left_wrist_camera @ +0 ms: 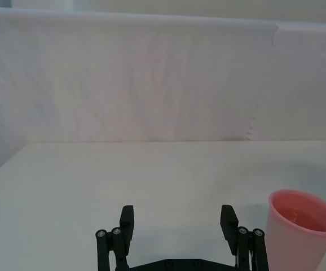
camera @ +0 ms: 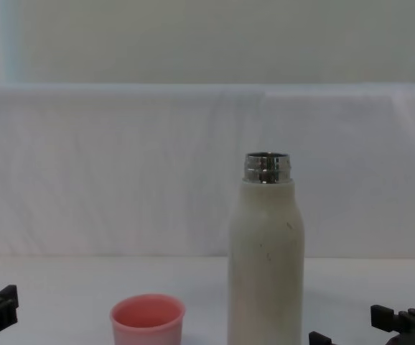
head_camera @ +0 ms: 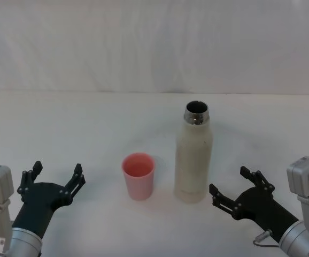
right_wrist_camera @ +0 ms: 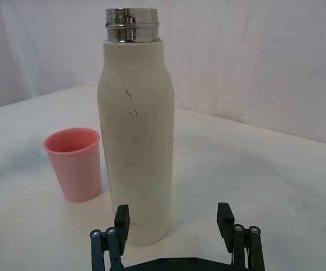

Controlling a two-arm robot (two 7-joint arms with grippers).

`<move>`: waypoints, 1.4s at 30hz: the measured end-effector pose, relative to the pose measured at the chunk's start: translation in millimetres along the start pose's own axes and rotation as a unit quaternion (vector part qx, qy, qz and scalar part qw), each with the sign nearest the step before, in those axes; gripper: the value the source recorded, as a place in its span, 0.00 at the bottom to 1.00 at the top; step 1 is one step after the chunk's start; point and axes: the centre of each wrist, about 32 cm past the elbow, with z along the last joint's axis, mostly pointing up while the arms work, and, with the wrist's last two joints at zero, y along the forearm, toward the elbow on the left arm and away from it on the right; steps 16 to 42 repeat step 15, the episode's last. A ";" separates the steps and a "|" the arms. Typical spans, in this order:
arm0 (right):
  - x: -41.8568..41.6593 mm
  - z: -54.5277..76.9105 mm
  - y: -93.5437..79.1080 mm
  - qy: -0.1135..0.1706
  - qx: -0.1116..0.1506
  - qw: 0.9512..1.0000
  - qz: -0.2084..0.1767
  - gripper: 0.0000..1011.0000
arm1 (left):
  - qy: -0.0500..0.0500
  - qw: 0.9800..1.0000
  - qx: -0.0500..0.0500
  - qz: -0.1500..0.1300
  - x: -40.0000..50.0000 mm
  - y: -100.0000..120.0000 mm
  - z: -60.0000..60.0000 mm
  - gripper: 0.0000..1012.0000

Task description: Grasp the thermos with one hand and pour water into the cup lid.

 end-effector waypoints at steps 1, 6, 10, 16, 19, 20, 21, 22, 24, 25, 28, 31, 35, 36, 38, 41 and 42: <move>0.0 0.1 0.0 0.000 0.000 1.000 0.000 0.99 | 0.000 1.000 0.000 0.000 0.0 0.0 0.0 0.99; -0.1 0.3 0.1 0.000 0.000 1.000 0.001 0.99 | 0.000 1.000 0.000 0.000 0.0 0.0 0.0 0.99; -0.2 0.4 0.1 0.000 0.000 1.000 0.001 0.99 | 0.000 1.000 0.000 0.000 0.0 0.0 0.0 0.99; -0.2 0.4 0.1 0.000 0.000 1.000 0.001 0.99 | 0.000 1.000 0.000 0.000 0.0 0.0 0.0 0.99; -0.2 0.4 0.1 0.000 0.000 1.000 0.001 0.99 | 0.000 1.000 0.000 0.000 0.0 0.0 0.0 0.99; -0.2 0.4 0.1 0.000 0.000 1.000 0.001 0.99 | 0.000 1.000 0.000 0.000 0.0 0.0 0.0 0.99; -0.2 0.4 0.1 0.000 0.000 1.000 0.001 0.99 | 0.000 1.000 0.000 0.000 0.0 0.0 0.0 0.99; -0.2 0.4 0.1 0.000 0.000 1.000 0.001 0.99 | 0.000 1.000 0.000 0.000 0.0 0.0 0.0 0.99; -0.2 0.4 0.1 0.000 0.000 1.000 0.001 0.99 | 0.000 1.000 0.000 0.000 0.0 0.0 0.0 0.99; -0.2 0.4 0.1 0.000 0.000 1.000 0.001 0.99 | 0.000 1.000 0.000 0.000 0.0 0.0 0.0 0.99; -0.2 0.4 0.1 0.000 0.000 1.000 0.001 0.99 | 0.000 1.000 0.000 0.000 0.0 0.0 0.0 0.99; -0.2 0.4 0.1 0.000 0.000 1.000 0.001 0.99 | 0.000 1.000 0.000 0.000 0.0 0.0 0.0 0.99; -0.2 0.4 0.1 0.000 0.000 1.000 0.001 0.99 | 0.000 1.000 0.000 0.000 0.0 0.0 0.0 0.99; -0.2 0.4 0.1 0.000 0.000 1.000 0.001 0.99 | 0.000 1.000 0.000 0.000 0.0 0.0 0.0 0.99; -0.2 0.4 0.1 0.000 0.000 1.000 0.001 0.99 | 0.000 1.000 0.000 0.000 0.0 0.0 0.0 0.99; -0.2 0.4 0.1 0.000 0.000 1.000 0.001 0.99 | 0.000 1.000 0.000 0.000 0.0 0.0 0.0 0.99; -0.2 0.4 0.1 0.000 0.000 1.000 0.001 0.99 | 0.000 1.000 0.000 0.000 0.0 0.0 0.0 0.99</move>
